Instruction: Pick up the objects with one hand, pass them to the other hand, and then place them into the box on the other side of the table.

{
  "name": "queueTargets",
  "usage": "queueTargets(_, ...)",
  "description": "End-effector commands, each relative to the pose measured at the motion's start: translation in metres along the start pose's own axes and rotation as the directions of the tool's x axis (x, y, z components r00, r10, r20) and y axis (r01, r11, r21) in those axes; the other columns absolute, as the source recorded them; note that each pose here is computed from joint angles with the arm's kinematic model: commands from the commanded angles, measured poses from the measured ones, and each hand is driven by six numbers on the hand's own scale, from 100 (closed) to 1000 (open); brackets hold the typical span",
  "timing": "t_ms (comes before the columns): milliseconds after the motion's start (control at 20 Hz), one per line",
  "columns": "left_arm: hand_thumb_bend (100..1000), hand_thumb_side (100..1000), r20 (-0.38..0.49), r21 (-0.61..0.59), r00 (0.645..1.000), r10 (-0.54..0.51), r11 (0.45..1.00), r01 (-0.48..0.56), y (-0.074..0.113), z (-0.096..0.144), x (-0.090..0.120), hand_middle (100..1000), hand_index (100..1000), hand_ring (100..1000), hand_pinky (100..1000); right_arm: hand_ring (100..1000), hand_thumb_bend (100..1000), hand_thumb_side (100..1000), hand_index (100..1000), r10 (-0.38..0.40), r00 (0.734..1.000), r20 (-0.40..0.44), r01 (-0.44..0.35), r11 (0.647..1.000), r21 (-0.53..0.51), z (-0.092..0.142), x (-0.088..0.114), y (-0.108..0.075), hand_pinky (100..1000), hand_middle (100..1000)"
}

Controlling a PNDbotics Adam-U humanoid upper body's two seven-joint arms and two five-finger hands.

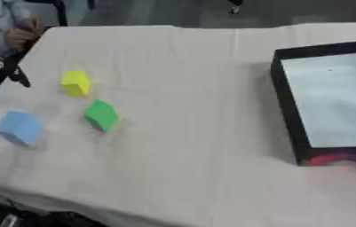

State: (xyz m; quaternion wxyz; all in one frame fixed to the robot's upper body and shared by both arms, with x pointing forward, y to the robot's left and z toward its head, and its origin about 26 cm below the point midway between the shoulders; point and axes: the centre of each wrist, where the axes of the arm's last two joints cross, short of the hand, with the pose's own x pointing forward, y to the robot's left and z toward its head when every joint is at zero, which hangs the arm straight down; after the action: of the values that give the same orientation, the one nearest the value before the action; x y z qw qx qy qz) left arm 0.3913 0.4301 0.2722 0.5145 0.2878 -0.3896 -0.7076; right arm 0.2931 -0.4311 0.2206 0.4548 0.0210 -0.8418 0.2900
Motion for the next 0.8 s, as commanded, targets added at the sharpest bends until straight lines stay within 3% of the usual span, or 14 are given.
queueTargets(50,895,100,-0.026,-0.033,0.999,-0.048,0.998,0.047,0.007,0.018,-0.011,804,843,872,891,1000,100,437,1000,0.032,0.999,0.003,-0.032,0.999,0.014,-0.003,0.008,-0.005,1000,975)
queueTargets(800,858,100,-0.117,-0.052,0.989,-0.09,0.995,0.084,-0.003,0.007,-0.026,809,842,874,883,1000,100,452,1000,0.032,0.999,-0.008,-0.032,0.999,0.012,-0.001,0.004,-0.002,1000,974)
